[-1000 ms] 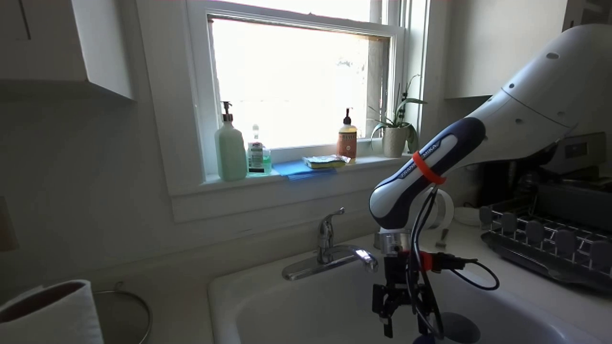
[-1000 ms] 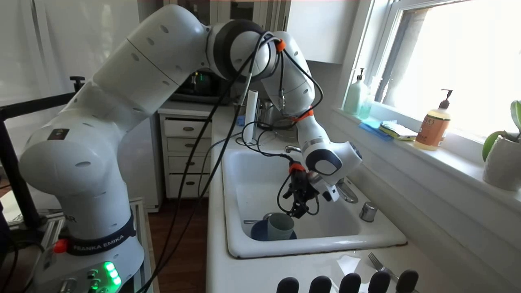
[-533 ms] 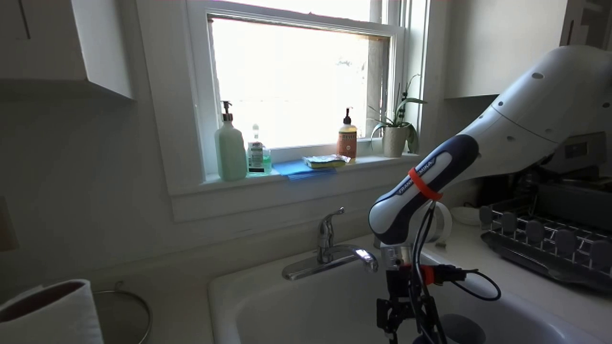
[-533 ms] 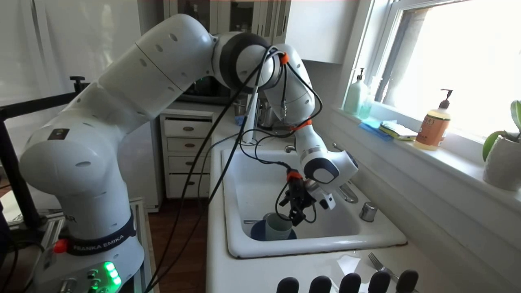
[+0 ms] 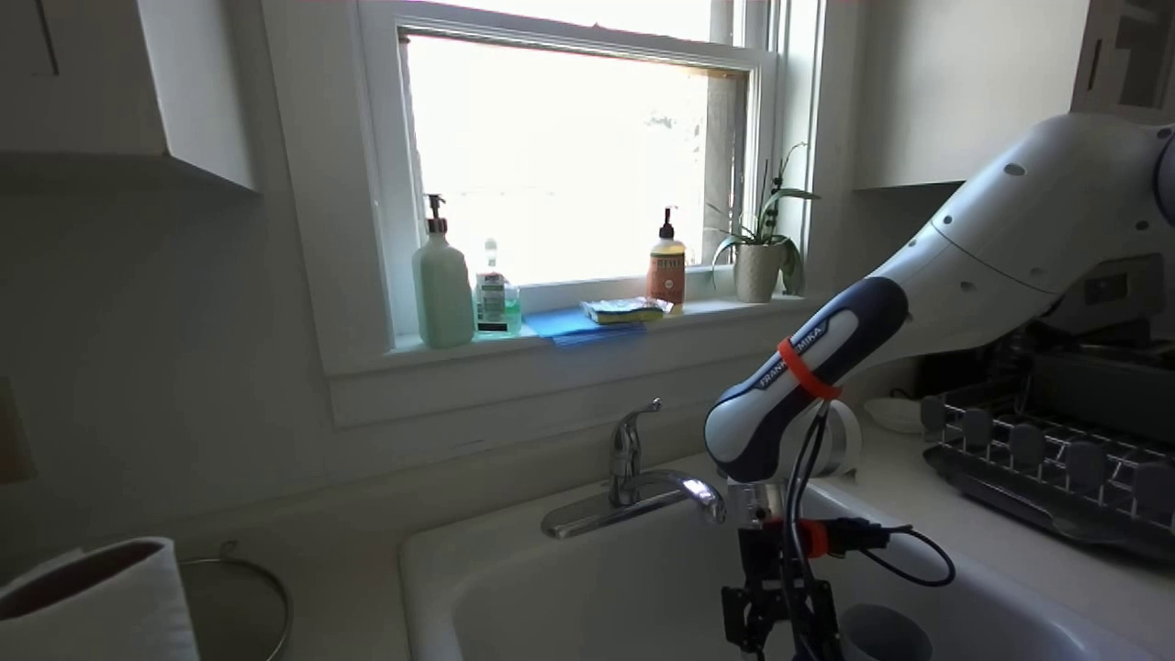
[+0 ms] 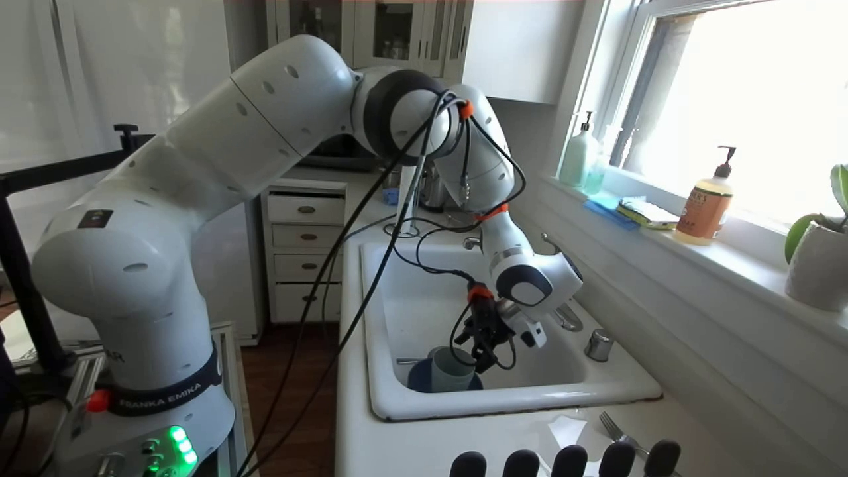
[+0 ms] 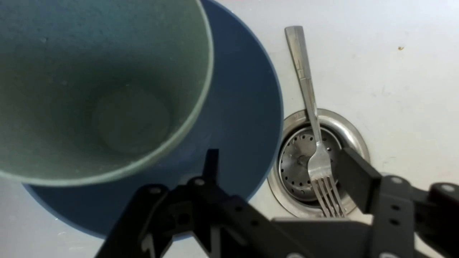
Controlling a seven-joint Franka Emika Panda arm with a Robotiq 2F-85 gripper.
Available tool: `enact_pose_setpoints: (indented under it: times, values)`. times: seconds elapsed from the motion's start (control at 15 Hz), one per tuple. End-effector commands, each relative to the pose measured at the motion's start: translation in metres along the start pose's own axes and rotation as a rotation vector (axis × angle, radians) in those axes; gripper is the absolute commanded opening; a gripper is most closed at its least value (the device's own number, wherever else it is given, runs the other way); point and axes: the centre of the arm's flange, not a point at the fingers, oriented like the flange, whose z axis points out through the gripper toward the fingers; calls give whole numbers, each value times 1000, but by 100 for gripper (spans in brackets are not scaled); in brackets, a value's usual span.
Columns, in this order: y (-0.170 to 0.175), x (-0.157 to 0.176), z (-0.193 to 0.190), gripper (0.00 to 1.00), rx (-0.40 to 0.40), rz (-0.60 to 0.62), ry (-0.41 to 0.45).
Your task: Remove the bowl with the cups from the sink and put it on the right side of the sink
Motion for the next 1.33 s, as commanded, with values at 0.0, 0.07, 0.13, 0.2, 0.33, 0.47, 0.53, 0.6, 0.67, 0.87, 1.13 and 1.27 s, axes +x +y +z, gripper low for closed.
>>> enact_pose_setpoints:
  times: [0.0, 0.07, 0.13, 0.2, 0.33, 0.47, 0.53, 0.6, 0.67, 0.87, 1.13, 1.27]
  values:
    - [-3, 15, -1, 54, -26, 18, 0]
    - [-3, 16, 0, 79, -31, 22, -1]
    - [-3, 17, 1, 90, -38, 27, -2]
    - [-3, 18, 3, 93, -43, 32, -3]
    - [-2, 20, 7, 95, -58, 48, -10]
    - [-2, 22, 11, 78, -72, 59, -16]
    - [-1, 23, 13, 68, -79, 63, -18]
    - [-1, 24, 14, 67, -86, 65, -23]
    - [0, 24, 15, 60, -91, 69, -27]
    - [2, 26, 16, 39, -103, 77, -33]
    - [3, 29, 14, 10, -113, 83, -29]
    - [2, 30, 14, 1, -112, 90, -30]
